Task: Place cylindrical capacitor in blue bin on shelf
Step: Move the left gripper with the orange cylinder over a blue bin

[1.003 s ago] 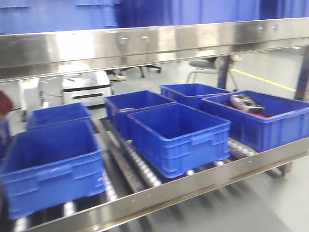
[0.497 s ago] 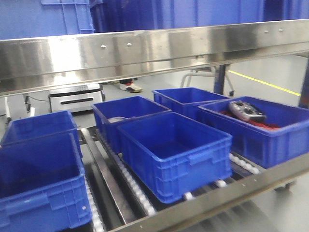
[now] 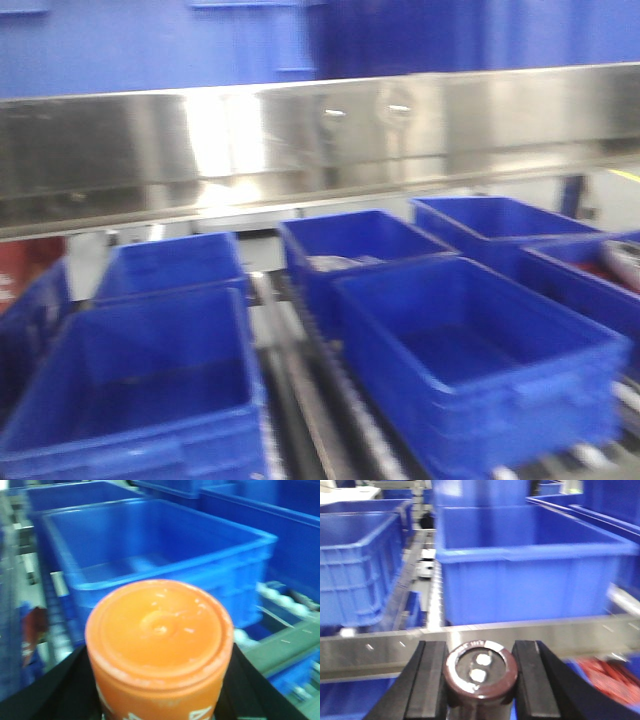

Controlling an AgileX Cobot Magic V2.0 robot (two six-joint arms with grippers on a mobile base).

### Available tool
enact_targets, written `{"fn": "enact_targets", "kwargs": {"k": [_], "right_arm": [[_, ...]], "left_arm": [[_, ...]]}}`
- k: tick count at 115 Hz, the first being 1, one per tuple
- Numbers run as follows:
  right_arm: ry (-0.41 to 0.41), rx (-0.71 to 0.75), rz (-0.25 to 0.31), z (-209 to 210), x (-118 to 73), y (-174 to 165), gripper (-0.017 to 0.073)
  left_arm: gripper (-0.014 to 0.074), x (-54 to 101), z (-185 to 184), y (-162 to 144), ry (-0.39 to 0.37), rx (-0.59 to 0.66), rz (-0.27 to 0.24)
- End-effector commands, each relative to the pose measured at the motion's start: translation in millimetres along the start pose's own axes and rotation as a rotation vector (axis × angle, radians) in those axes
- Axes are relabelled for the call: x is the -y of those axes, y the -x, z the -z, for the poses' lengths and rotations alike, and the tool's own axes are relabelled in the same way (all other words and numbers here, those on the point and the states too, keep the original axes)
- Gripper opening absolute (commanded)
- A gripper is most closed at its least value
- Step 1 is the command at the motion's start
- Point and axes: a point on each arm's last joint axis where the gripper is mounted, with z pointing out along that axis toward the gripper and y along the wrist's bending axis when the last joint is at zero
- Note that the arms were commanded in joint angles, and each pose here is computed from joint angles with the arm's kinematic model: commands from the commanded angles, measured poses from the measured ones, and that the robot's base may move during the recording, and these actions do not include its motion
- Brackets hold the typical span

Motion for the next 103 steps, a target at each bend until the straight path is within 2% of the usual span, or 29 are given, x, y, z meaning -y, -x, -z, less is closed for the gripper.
{"fn": "enact_targets", "kwargs": {"k": [1,103], "right_arm": [[-0.006,0.041,0.008,3.2,0.0,3.8,-0.0162],[-0.006,0.041,0.008,3.2,0.0,3.8,-0.0162]], "left_arm": [[-0.0111,0.5,0.6,3.1,-0.005,0.029,0.002],[-0.0111,0.5,0.6,3.1,-0.005,0.029,0.002]]}}
